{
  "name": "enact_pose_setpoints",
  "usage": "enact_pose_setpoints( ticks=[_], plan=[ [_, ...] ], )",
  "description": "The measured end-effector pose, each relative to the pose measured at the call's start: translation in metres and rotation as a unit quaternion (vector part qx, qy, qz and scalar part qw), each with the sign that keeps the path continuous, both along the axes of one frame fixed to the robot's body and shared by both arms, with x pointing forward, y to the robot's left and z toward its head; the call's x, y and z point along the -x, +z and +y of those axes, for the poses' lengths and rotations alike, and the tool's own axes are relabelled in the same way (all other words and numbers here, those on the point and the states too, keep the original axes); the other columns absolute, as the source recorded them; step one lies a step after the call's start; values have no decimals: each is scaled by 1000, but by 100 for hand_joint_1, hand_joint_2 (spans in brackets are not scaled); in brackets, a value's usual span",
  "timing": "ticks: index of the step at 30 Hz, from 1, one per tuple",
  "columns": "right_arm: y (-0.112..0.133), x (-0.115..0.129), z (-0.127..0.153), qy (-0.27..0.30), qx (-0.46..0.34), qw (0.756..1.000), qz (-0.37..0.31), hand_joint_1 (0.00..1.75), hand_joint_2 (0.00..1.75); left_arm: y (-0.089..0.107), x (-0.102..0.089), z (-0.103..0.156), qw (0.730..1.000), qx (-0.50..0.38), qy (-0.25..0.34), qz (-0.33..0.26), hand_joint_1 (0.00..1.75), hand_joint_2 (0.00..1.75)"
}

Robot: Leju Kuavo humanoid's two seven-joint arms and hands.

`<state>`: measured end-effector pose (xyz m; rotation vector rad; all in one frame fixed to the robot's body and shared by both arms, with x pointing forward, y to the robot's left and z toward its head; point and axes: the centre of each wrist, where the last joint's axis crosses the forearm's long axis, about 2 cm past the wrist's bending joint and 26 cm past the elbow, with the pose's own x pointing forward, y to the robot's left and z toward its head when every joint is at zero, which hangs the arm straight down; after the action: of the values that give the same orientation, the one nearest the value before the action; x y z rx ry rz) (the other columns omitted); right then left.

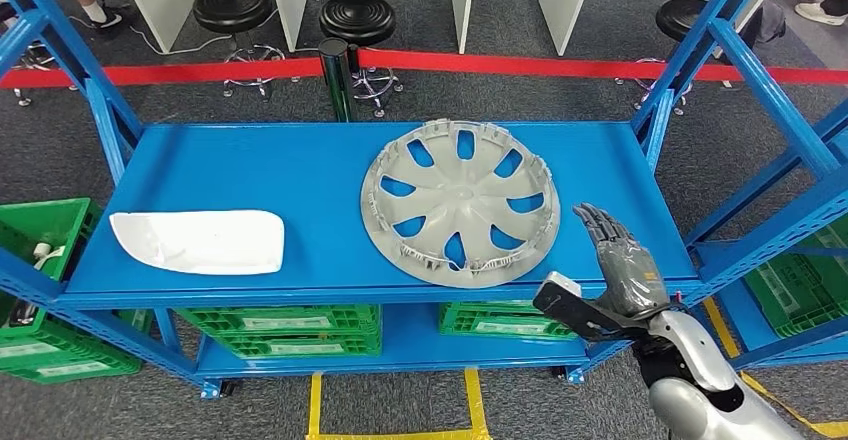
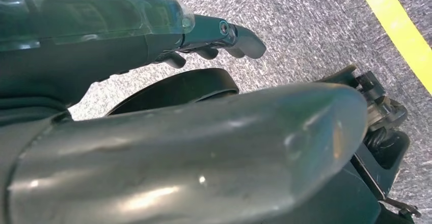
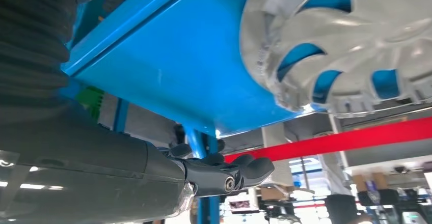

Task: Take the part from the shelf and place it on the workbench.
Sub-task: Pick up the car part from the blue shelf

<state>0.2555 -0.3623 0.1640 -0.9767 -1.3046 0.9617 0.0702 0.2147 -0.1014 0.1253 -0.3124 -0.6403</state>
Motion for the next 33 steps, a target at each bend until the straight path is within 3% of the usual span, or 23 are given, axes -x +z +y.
enact_pose_setpoints(
  ticks=[8, 22, 33],
  plan=[
    [-4, -5, -21, -21, 34, 999, 17, 0, 175, 0, 0, -2, 1000, 5, -16, 4, 0, 0],
    [31, -64, -3, -9, 79, 997, -16, 0, 175, 2, -2, -10, 999, 10, -44, 3, 0, 0],
    [4, -70, 8, 12, 49, 998, 50, 0, 175, 2, -3, -10, 999, 8, -46, 8, 0, 0]
  ],
)
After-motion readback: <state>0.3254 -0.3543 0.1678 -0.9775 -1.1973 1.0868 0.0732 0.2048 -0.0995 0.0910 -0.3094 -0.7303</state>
